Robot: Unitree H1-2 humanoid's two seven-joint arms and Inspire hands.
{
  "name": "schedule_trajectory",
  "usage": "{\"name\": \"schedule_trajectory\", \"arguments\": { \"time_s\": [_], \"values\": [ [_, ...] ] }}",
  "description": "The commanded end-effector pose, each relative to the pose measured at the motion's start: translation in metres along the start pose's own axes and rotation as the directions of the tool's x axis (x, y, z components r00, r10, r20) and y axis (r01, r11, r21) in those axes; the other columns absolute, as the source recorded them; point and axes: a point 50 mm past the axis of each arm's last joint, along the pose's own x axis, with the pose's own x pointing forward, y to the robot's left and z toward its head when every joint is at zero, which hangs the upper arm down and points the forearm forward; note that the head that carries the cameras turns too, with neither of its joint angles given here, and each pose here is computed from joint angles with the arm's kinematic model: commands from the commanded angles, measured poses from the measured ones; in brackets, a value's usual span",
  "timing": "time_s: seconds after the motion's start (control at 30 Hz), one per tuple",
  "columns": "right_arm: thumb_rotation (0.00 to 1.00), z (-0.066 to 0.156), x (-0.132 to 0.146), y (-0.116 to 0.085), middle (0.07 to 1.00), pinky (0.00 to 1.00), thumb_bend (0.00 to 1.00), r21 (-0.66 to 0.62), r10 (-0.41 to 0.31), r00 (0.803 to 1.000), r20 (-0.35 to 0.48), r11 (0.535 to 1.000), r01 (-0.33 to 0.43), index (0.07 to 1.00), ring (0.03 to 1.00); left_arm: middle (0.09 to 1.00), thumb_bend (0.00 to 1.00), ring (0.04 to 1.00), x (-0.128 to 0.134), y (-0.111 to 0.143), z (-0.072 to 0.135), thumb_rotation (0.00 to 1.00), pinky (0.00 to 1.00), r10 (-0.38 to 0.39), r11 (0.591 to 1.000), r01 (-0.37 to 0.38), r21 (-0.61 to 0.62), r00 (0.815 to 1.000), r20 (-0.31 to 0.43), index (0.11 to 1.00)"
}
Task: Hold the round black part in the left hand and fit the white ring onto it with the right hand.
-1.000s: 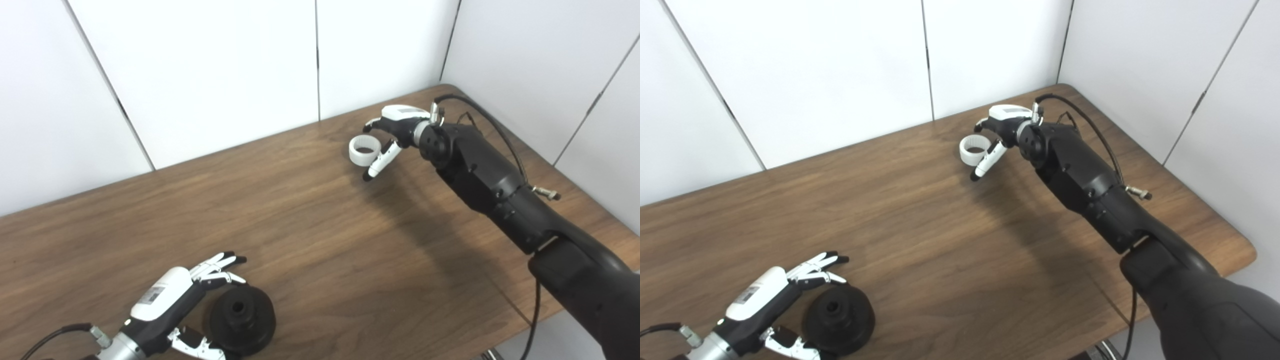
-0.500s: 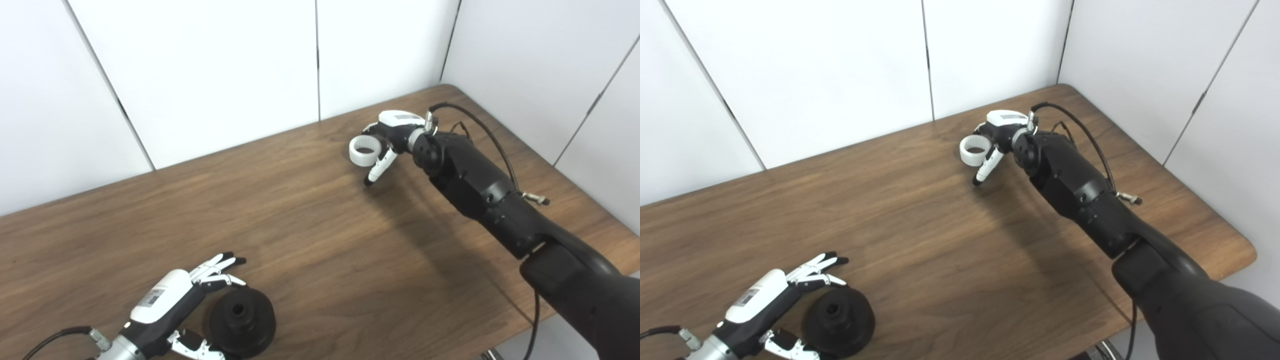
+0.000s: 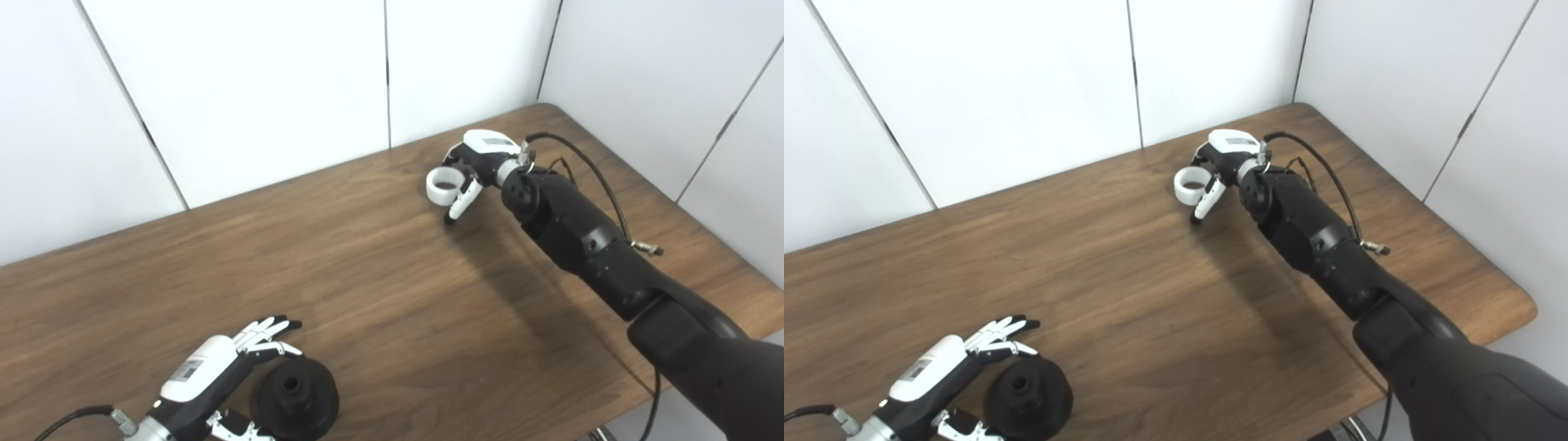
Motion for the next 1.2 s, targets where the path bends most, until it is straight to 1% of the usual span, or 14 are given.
{"name": "schedule_trajectory", "arguments": {
  "time_s": [0.0,0.23,0.27,0.3,0.37,0.47,0.57,0.7,0.8,0.93,1.17],
  "values": [
    [0.2,0.01,0.005,-0.021,0.821,0.72,0.72,0.001,-0.088,0.995,0.037,0.996,0.088,0.654,0.818,0.957,0.52,0.985,-0.017,-0.019,-0.012,0.07,0.91,-0.125,0.992,0.123,-0.026,0.987,-0.096,0.489],
    [0.17,0.012,0.005,-0.02,0.802,0.71,0.69,0.008,-0.112,0.993,0.046,0.994,0.112,0.621,0.798,0.955,0.52,0.993,-0.019,-0.02,-0.012,0.07,0.96,-0.129,0.992,0.128,-0.018,0.986,-0.104,0.489],
    [0.16,0.012,0.005,-0.02,0.798,0.71,0.59,0.009,-0.115,0.992,0.048,0.993,0.115,0.547,0.794,0.954,0.52,0.99,-0.019,-0.02,-0.012,0.07,0.95,-0.128,0.992,0.127,-0.018,0.986,-0.103,0.489],
    [0.15,0.012,0.005,-0.02,0.795,0.71,0.55,0.009,-0.118,0.992,0.05,0.993,0.117,0.521,0.792,0.955,0.52,0.989,-0.02,-0.02,-0.012,0.07,0.95,-0.127,0.992,0.126,-0.018,0.987,-0.103,0.489],
    [0.14,0.013,0.005,-0.019,0.79,0.7,0.52,0.014,-0.123,0.991,0.051,0.992,0.122,0.5,0.784,0.956,0.52,0.991,-0.02,-0.02,-0.012,0.07,0.94,-0.127,0.992,0.126,-0.021,0.987,-0.102,0.489],
    [0.14,0.013,0.005,-0.017,0.779,0.7,0.51,0.021,-0.131,0.99,0.054,0.991,0.13,0.49,0.78,0.956,0.52,0.992,-0.02,-0.021,-0.012,0.07,0.91,-0.131,0.991,0.129,-0.026,0.986,-0.102,0.489],
    [0.14,0.012,0.005,-0.016,0.765,0.68,0.51,-0.003,-0.137,0.989,0.061,0.99,0.138,0.487,0.768,0.955,0.52,0.99,-0.019,-0.02,-0.012,0.07,0.9,-0.136,0.991,0.134,-0.022,0.985,-0.103,0.489],
    [0.13,0.011,0.003,-0.016,0.761,0.68,0.51,-0.017,-0.142,0.988,0.068,0.989,0.144,0.486,0.771,0.955,0.52,0.99,-0.02,-0.02,-0.011,0.07,0.9,-0.136,0.991,0.135,-0.021,0.985,-0.106,0.489],
    [0.13,0.009,0.002,-0.016,0.756,0.66,0.51,-0.025,-0.145,0.987,0.073,0.989,0.148,0.486,0.768,0.953,0.52,0.986,-0.019,-0.02,-0.011,0.07,0.87,-0.133,0.991,0.131,-0.023,0.986,-0.104,0.489],
    [0.13,0.01,-0.002,-0.021,0.749,0.64,0.51,-0.018,-0.162,0.981,0.105,0.986,0.165,0.486,0.758,0.95,0.52,0.979,-0.017,-0.022,-0.01,0.07,0.85,-0.125,0.992,0.123,-0.023,0.987,-0.1,0.489],
    [0.13,0.011,-0.013,-0.036,0.744,0.63,0.51,-0.012,-0.194,0.966,0.174,0.98,0.199,0.486,0.758,0.954,0.52,0.982,-0.008,-0.023,-0.004,0.07,0.85,-0.132,0.991,0.13,-0.025,0.985,-0.107,0.489]
  ]
}}
